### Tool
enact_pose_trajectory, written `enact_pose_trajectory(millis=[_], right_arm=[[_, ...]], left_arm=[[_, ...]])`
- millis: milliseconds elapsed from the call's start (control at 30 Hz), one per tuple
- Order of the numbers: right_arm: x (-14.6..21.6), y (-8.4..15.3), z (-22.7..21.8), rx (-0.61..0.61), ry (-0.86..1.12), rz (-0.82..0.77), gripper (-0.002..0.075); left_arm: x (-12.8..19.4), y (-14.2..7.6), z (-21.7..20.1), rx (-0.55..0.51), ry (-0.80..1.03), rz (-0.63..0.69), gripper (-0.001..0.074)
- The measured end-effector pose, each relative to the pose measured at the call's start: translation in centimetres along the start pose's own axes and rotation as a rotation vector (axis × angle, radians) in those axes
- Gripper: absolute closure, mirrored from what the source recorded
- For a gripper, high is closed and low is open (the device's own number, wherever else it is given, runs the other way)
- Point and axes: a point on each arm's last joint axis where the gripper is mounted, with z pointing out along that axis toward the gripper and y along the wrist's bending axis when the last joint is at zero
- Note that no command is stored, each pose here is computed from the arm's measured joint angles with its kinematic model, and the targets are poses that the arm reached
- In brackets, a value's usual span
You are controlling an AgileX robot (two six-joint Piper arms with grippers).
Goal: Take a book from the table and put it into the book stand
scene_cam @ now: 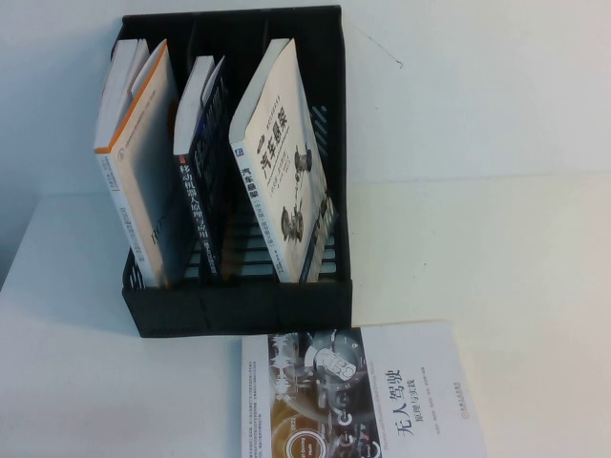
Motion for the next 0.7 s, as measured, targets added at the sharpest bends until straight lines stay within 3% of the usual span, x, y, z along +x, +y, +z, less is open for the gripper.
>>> enact_pose_trajectory(millis=[400, 700], right_arm=[[7.1, 1.1, 1.0, -0.021, 0.122, 0.08, 0.0727], [7.8, 0.7, 1.0, 0.084, 0.151, 0.15, 0.0727]], left_arm=[[0.0, 0.0, 0.0, 0.0, 0.0, 0.0, 0.0737], [0.0, 0.0, 0.0, 0.0, 0.0, 0.0, 0.0738]])
